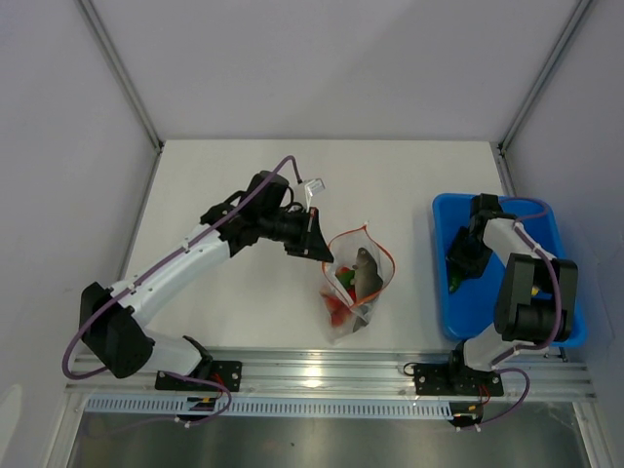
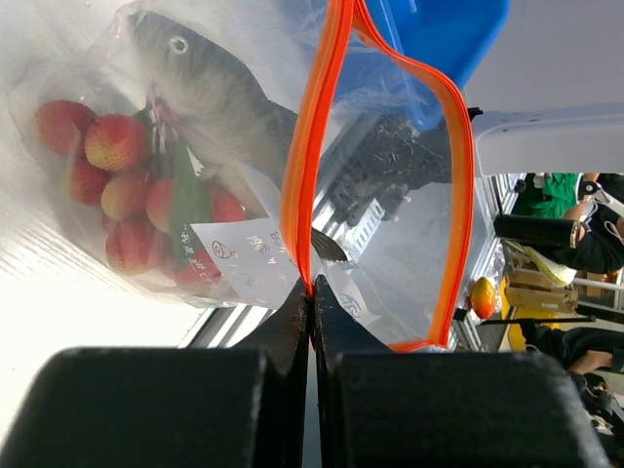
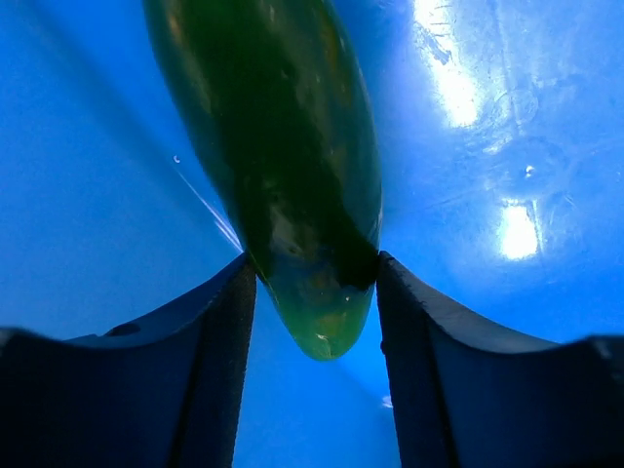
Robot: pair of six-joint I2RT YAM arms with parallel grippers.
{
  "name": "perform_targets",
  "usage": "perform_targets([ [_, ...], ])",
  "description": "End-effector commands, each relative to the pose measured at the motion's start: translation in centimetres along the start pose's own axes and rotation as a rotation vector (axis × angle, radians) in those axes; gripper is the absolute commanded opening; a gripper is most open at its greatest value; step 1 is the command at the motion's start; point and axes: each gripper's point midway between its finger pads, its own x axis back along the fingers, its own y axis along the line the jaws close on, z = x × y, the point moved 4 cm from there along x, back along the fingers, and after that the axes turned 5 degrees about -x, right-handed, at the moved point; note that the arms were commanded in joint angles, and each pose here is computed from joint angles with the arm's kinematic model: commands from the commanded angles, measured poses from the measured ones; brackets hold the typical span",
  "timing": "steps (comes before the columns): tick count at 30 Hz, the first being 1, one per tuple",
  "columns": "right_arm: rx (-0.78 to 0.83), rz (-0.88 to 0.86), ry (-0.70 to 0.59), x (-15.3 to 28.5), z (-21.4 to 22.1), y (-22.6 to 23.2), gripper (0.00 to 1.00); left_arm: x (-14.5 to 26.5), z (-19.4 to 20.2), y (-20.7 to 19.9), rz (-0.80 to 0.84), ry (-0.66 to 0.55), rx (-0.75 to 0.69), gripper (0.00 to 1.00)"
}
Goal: Place the food in the zip-top bag and seal the zipper
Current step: Pick up the fake vegetable from the bin, then place the fake vegetable in the zipper food storage bag.
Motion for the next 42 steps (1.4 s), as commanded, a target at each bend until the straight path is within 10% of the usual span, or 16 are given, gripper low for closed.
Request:
perform_targets([
  [1,-0.012,-0.01,-0.029,-0.5,-0.8,0.2,0.52,0.3,-1.0,-0.7,0.042,-0.015,-0.031,0.01],
  [13,-0.021,-0.005,-0.037,1.0,-1.1,0.1,0.0,-0.5,-1.8,-0.6,0.048,0.006,-0.003,0.01],
  [24,-0.06,-0.159,-0.252,11.2,-2.6,2.0,0.0,-1.1,-3.4,-1.0,0.058,0.02,0.017,0.01],
  [31,0.049,-0.593,-0.284,20.7,-2.0,9.4,0.0,-1.2,-4.3,-1.3,0.047,0.016,0.045,0.01],
  [42,0.392,-1.126,-0.008,31.4,5.6,16.2,0.0,-1.5,-5.5,-1.8,0.049,0.012,0.065,0.01],
])
